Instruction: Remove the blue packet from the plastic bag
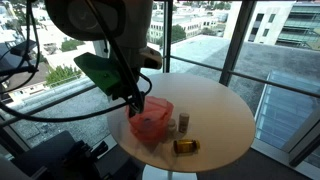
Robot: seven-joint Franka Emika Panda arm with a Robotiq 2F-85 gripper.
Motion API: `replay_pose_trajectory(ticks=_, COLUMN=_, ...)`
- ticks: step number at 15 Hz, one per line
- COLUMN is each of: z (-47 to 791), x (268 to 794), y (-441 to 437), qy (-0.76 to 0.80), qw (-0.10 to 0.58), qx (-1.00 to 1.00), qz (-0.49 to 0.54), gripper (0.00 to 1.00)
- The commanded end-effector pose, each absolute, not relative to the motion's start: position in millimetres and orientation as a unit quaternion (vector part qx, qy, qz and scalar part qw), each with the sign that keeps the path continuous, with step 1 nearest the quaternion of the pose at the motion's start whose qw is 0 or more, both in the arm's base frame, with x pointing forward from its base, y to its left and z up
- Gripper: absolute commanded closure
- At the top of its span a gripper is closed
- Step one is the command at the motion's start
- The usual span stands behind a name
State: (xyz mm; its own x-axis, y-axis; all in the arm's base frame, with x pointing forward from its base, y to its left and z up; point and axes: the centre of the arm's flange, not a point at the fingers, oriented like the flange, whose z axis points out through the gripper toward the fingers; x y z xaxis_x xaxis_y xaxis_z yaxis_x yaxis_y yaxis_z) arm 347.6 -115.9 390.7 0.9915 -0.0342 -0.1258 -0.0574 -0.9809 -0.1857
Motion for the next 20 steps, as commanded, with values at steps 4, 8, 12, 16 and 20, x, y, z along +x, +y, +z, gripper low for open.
replay_pose_trajectory(ticks=4, z=390.7, x=347.6, y=-115.9, qy=0.023, qw=0.095, qx=-0.993, qz=0.061, gripper=0.0)
replay_pose_trajectory(ticks=8, z=394.1, x=358.7, y=-107.2, qy=0.024, qw=0.087, qx=-0.995, qz=0.05, gripper=0.0)
replay_pose_trajectory(ticks=12, z=401.1, x=384.3, y=-87.2, qy=0.021, qw=0.07, qx=-0.997, qz=0.019, gripper=0.0)
replay_pose_trajectory(ticks=16, z=392.4, x=410.4, y=-65.4, qy=0.02, qw=0.041, qx=-0.999, qz=-0.016, gripper=0.0)
replay_pose_trajectory(ticks=20, z=368.8, x=432.6, y=-53.6, qy=0.026, qw=0.022, qx=-0.999, qz=-0.025, gripper=0.0)
